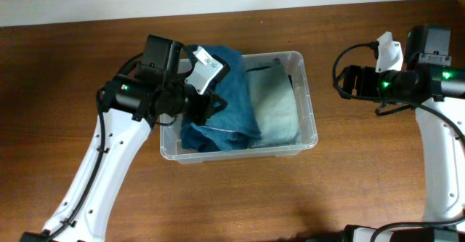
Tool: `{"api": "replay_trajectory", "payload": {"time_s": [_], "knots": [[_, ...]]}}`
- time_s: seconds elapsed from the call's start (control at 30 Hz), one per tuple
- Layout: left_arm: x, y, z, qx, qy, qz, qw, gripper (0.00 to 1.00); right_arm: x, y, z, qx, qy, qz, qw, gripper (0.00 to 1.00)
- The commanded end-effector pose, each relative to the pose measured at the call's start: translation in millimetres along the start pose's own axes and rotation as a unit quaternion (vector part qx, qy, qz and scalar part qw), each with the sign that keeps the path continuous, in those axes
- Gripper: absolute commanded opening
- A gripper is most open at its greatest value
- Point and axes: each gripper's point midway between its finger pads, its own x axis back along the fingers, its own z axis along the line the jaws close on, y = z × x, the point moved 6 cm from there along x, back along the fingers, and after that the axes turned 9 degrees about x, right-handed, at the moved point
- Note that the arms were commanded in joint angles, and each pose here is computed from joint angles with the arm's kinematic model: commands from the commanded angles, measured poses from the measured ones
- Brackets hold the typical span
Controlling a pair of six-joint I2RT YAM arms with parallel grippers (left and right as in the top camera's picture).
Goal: Pack container
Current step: 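Lift the dark-blue jeans and lay them over the bin's left side, then push the dark-blue jeans flat into the bin with the left gripper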
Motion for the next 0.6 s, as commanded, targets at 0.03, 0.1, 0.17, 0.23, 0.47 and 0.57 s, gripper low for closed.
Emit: {"api": "replay_trajectory", "payload": {"time_s": [0.03,0.1,0.17,0.23,0.47,0.57], "knots": [[33,27,-40,-0.053,-0.084,-0.079,0.992,0.00,2,0,-2,0.001,-0.009,0.001,1.000,0.98],[37,31,-36,-0.057,-0.074,-0.091,0.991,0.01,1,0,-2,0.001,-0.009,0.002,1.000,0.98],[43,35,-34,-0.061,-0.069,-0.104,0.990,0.00,1,0,-2,0.001,-0.009,0.002,1.000,0.98],[49,41,-33,-0.071,-0.063,-0.124,0.988,0.00,1,0,-2,0.001,-0.009,0.002,1.000,0.98],[75,60,-43,-0.125,-0.045,-0.196,0.972,0.00,1,0,-3,0.001,-0.015,0.003,1.000,0.98],[84,66,-49,-0.132,-0.044,-0.219,0.966,0.00,1,0,-4,0.001,-0.016,0.003,1.000,0.98]]}}
